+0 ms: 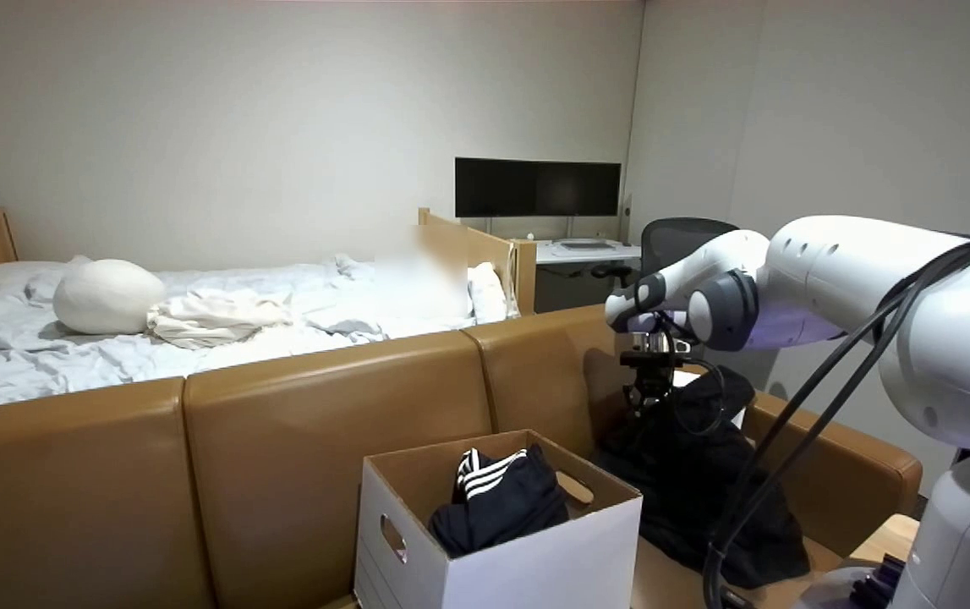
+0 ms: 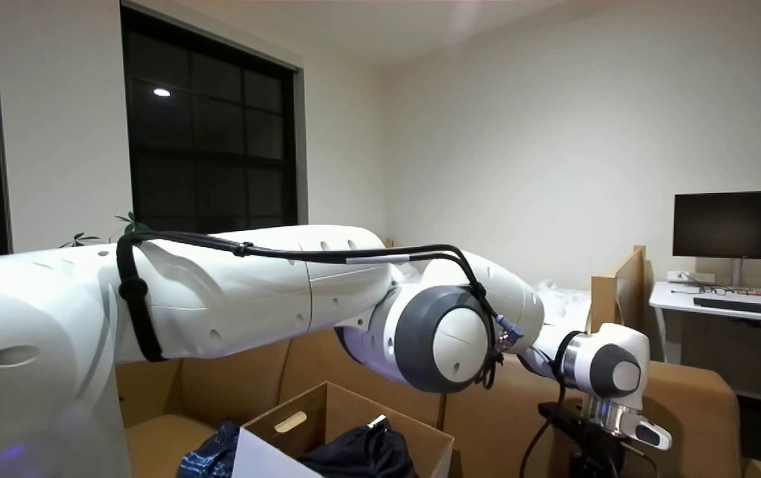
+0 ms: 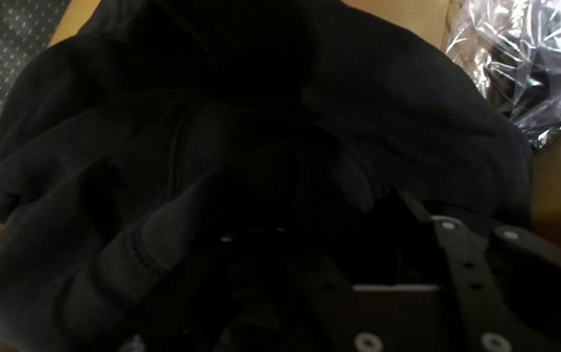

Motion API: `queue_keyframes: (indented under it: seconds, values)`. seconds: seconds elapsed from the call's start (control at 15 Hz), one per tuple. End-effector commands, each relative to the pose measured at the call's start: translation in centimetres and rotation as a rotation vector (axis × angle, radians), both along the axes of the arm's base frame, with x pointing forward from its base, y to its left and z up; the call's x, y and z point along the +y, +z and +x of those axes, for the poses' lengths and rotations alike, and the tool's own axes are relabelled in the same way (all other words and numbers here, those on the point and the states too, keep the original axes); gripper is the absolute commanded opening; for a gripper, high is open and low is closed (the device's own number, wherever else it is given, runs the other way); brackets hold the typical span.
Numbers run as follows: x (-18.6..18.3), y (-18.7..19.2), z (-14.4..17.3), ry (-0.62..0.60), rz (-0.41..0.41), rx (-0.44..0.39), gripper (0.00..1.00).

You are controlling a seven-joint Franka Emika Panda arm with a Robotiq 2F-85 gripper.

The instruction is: Put the black jersey in the box

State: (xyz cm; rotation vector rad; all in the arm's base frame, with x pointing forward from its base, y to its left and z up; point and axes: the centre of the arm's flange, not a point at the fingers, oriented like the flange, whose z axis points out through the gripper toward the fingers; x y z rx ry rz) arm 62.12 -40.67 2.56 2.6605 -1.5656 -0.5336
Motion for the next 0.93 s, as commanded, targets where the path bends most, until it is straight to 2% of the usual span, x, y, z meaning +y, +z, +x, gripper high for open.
queue_keyframes:
  seconds: [0.0, 0.2, 0.33, 0.4, 0.53, 0.73, 0.87]
  values:
    - [-2.6, -3.3, 6.3, -0.069, 0.067, 0.002, 0.21]
    - [-1.5, -3.1, 6.1, -0.083, 0.155, -0.008, 0.02]
    - [-0.7, -2.2, 5.7, -0.093, 0.212, -0.028, 0.02]
    - [-0.5, -1.7, 5.5, -0.1, 0.23, -0.037, 0.05]
    - [-0.3, 0.0, 4.7, -0.089, 0.247, -0.043, 0.04]
    - [-0.6, 3.4, 3.1, -0.052, 0.238, -0.025, 0.04]
    - [-1.1, 6.1, 1.9, -0.095, 0.188, -0.041, 0.04]
